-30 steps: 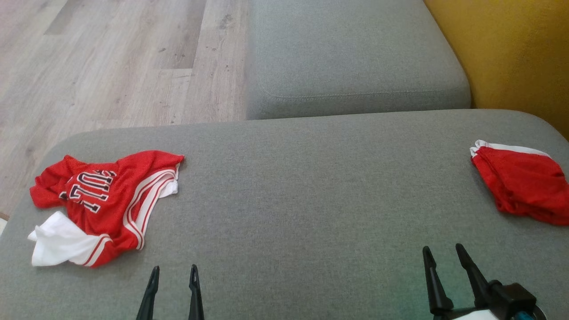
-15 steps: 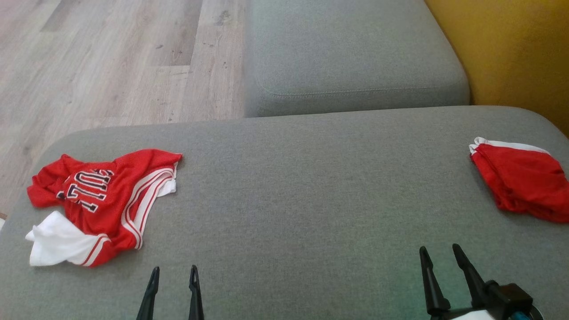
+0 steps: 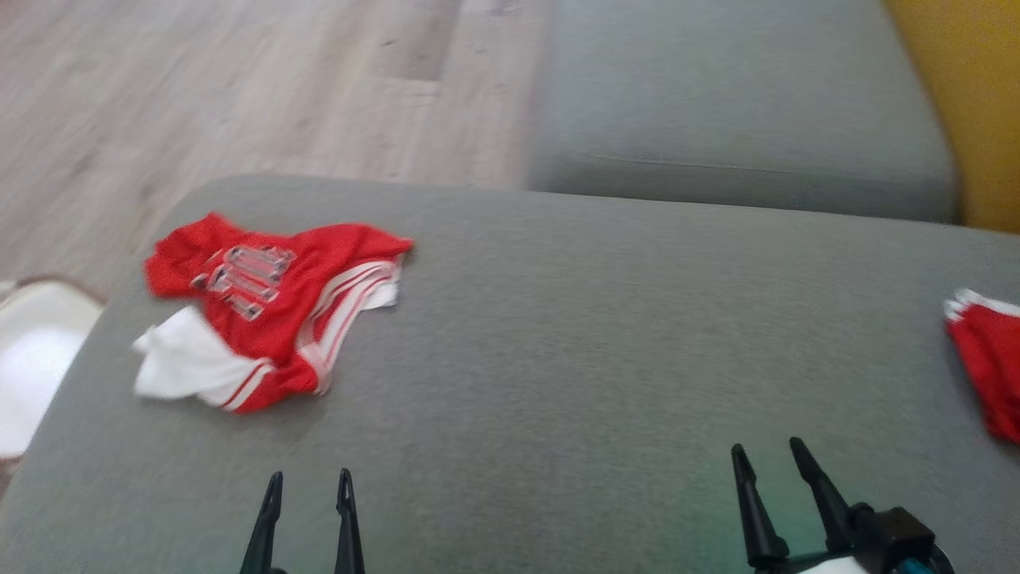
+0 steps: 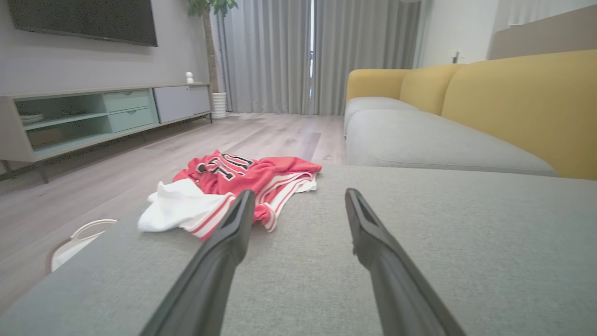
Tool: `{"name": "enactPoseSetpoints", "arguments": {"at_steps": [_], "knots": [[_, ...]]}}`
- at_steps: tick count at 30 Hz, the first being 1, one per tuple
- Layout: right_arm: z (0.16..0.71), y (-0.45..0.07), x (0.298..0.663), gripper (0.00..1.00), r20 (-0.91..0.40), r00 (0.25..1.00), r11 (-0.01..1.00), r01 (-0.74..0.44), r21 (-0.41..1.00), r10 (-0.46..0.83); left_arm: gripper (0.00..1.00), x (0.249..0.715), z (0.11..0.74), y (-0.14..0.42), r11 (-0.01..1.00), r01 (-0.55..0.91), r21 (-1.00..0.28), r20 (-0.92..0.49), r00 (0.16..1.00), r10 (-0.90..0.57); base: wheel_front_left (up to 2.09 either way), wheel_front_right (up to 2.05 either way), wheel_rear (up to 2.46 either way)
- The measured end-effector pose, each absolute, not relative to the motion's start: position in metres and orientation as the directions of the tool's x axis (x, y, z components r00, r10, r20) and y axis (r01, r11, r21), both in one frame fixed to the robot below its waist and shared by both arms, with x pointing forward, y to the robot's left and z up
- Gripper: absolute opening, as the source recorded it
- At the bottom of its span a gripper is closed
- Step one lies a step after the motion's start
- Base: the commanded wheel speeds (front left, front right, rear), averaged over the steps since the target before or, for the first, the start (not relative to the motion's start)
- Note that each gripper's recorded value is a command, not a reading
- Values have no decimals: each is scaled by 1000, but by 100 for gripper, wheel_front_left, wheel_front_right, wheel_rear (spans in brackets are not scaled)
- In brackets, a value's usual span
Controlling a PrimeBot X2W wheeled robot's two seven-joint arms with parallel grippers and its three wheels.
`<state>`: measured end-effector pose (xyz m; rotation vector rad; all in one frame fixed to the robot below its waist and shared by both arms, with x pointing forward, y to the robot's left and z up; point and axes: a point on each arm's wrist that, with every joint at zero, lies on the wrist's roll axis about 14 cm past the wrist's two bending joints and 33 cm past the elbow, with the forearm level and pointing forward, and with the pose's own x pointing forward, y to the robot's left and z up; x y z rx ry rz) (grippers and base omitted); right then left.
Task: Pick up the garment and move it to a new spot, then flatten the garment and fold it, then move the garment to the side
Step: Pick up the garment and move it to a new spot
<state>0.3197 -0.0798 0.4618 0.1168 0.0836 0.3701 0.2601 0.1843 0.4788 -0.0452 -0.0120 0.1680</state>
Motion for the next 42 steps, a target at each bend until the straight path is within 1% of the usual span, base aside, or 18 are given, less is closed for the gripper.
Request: {"name": "enactPoseSetpoints", "arguments": {"at_steps": [6,11,17,21,24,29,32,35,37,39,42], "knots": [[459,-39,324,100,-75,870,870,-476,128,487,100,239,475,214,955,-292,-51,-4,956,293,0,0,0],[456,-18,327,100,-88,833,835,-535,127,546,100,223,473,232,928,-369,-52,-11,929,369,0,0,0],[450,-14,329,100,-107,821,826,-547,135,561,100,219,475,245,910,-413,-42,-12,911,413,0,0,0],[445,-19,335,100,-119,824,831,-540,134,554,100,232,496,263,892,-452,-26,50,890,453,0,0,0],[443,-26,347,100,-122,823,832,-544,111,554,100,260,531,272,897,-442,-21,153,885,439,0,0,0],[434,-40,383,100,-134,816,827,-559,61,562,100,337,601,272,936,-351,18,347,880,324,0,0,0],[424,-43,400,100,-148,803,815,-578,42,577,100,386,613,274,952,-297,75,364,897,251,0,0,0],[416,-48,417,100,-155,796,808,-589,26,585,100,438,601,278,964,-236,124,268,943,197,0,0,0],[415,-49,429,100,-143,793,802,-597,14,593,100,472,588,281,969,-200,145,163,971,176,0,0,0],[417,-49,443,100,-118,793,799,-601,4,597,100,500,572,288,970,-193,150,63,981,185,0,0,0],[422,-56,464,100,-78,805,807,-590,-10,588,100,528,537,302,968,-204,145,-91,972,218,0,0,0]]}}
